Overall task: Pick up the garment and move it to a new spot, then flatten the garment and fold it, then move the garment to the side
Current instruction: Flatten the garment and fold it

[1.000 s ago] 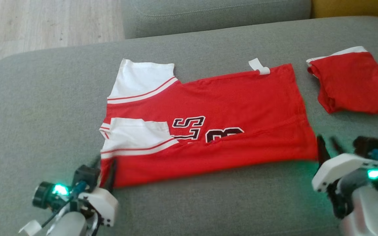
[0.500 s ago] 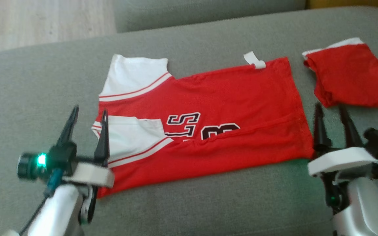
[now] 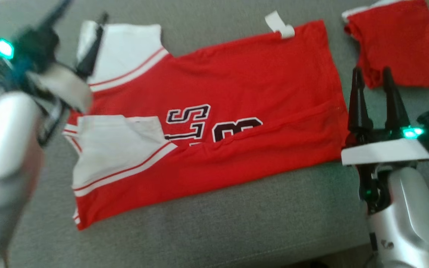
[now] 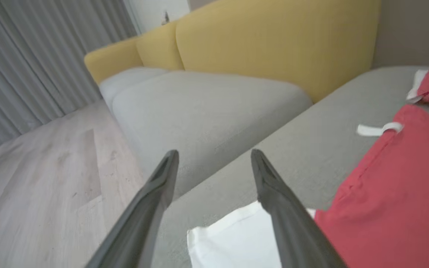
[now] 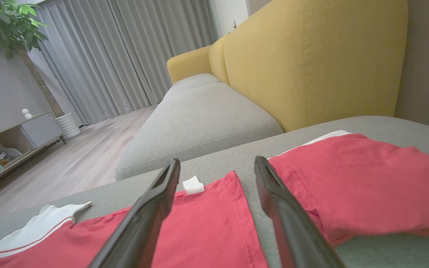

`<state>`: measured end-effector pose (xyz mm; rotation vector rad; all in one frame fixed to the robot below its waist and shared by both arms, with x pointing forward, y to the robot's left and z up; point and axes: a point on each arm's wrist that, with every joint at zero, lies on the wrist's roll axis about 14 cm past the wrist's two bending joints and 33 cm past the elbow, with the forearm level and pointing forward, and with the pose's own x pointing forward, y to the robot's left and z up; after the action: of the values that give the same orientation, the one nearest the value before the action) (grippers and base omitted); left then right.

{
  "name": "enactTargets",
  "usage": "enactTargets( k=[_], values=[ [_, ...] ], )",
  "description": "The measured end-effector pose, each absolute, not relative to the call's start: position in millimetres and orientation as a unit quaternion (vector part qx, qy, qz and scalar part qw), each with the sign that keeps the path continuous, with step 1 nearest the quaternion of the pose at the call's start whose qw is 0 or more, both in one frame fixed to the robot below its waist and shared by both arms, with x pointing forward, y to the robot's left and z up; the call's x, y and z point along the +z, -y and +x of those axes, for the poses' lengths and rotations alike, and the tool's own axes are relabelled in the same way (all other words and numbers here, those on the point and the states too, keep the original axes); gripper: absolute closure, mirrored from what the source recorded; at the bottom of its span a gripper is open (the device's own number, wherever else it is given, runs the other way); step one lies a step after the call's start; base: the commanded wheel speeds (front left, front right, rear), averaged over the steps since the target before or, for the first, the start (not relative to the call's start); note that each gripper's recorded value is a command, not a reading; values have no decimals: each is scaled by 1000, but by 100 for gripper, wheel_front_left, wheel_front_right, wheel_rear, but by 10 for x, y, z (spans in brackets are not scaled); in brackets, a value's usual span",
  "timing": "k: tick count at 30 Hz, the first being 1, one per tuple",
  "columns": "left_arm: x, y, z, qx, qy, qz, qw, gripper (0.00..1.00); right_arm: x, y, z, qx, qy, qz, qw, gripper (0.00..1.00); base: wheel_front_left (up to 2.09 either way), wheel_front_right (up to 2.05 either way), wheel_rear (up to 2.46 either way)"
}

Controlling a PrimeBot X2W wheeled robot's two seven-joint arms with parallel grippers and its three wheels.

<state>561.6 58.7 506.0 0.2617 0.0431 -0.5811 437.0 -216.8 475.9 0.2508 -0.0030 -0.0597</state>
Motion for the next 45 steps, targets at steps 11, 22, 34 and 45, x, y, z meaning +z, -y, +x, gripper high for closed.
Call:
enactTargets(
  k=[11,22,34,45],
  values=[
    [3851,-776,6128,-278,-246,145,917,0,4388,2287,4505,-47,-35,121,991,0,0,0,0],
    [3556,-869,6319,-262,-296,150,906,0,4232,2381,4514,-60,-54,112,990,0,0,0,0],
    [3955,-612,6068,-313,-220,125,915,100,4454,2396,4538,-56,-28,92,994,0,0,0,0],
    [4611,-699,5666,-310,-98,70,943,100,4626,2096,4786,-4,-56,25,998,0,0,0,0]
  ],
)
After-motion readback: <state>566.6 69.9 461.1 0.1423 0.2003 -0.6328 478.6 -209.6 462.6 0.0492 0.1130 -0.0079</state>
